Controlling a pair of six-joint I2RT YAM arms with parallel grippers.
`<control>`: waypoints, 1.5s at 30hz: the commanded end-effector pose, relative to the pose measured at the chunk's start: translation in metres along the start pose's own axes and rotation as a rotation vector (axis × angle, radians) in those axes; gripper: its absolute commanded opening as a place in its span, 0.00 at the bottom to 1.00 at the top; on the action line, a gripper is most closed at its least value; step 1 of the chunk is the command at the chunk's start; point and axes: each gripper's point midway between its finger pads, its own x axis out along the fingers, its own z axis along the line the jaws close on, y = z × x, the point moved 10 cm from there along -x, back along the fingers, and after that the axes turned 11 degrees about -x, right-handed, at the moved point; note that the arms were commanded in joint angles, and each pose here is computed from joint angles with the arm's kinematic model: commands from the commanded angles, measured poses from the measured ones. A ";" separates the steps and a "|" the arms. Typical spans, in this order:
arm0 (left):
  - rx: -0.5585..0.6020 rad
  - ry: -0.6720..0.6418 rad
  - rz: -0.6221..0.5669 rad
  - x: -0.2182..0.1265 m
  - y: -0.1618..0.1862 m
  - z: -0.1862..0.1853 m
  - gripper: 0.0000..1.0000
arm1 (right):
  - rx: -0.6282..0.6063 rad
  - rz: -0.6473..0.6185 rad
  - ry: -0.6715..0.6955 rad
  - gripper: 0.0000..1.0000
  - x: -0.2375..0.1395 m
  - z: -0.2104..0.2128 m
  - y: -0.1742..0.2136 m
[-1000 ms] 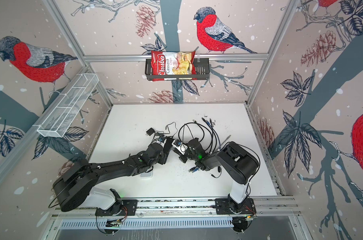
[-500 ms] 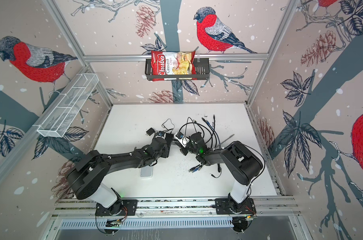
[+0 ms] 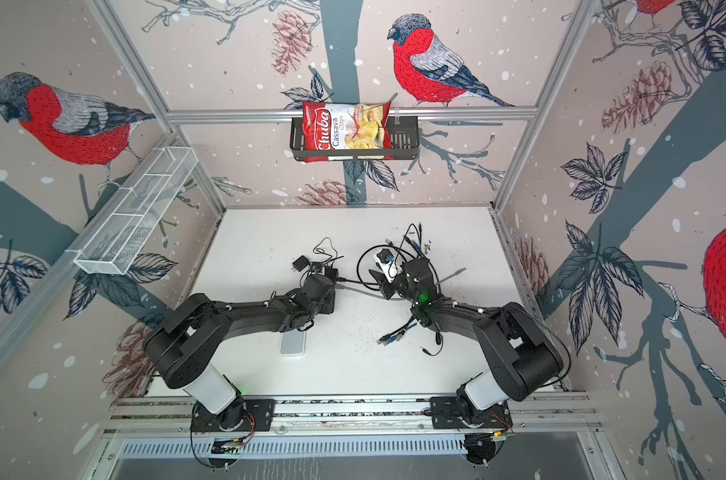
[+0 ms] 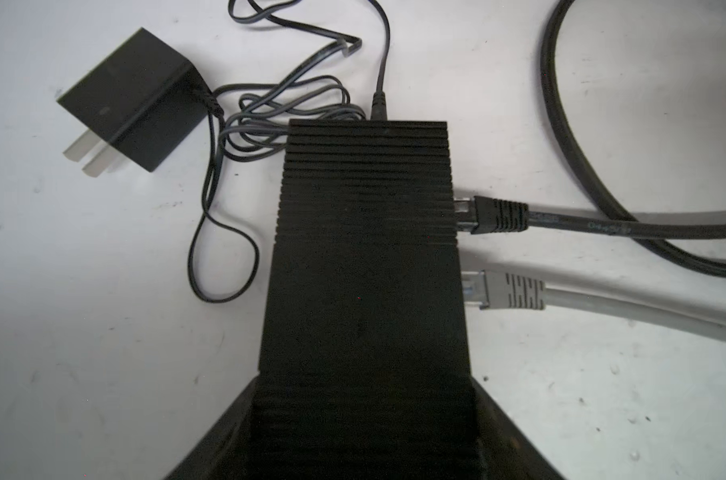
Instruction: Insert the plug into the switch port
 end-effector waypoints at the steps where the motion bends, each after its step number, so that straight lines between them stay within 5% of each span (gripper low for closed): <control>1: -0.033 -0.021 -0.048 0.002 -0.007 -0.002 0.41 | 0.016 0.040 0.035 0.37 -0.006 -0.003 0.002; 4: -0.025 -0.033 -0.042 0.003 -0.007 -0.002 0.54 | 0.017 0.055 0.064 0.50 -0.011 -0.005 0.001; 5: -0.019 -0.036 -0.038 0.004 -0.007 -0.002 0.59 | 0.020 0.056 0.071 0.97 -0.013 -0.006 0.001; 6: -0.018 -0.036 -0.038 0.004 -0.007 -0.002 0.62 | 0.024 0.060 0.078 0.99 -0.014 -0.007 0.001; 13: -0.007 -0.030 -0.042 -0.001 -0.010 -0.003 0.97 | 0.084 0.090 0.170 0.99 -0.022 -0.016 -0.001; 22: 0.066 0.029 -0.096 -0.025 -0.021 -0.015 0.97 | 0.514 0.216 0.571 0.99 -0.043 -0.062 -0.002; 25: 0.159 0.108 -0.099 -0.035 -0.020 -0.031 0.96 | 0.663 0.269 0.590 0.99 -0.050 -0.079 0.006; 35: 0.438 0.482 0.061 -0.062 0.008 -0.105 0.91 | 0.790 0.394 0.641 0.99 -0.070 -0.086 0.037; 45: 0.657 0.611 0.183 -0.070 0.049 -0.148 0.83 | 0.777 0.395 0.607 0.95 -0.087 -0.084 0.045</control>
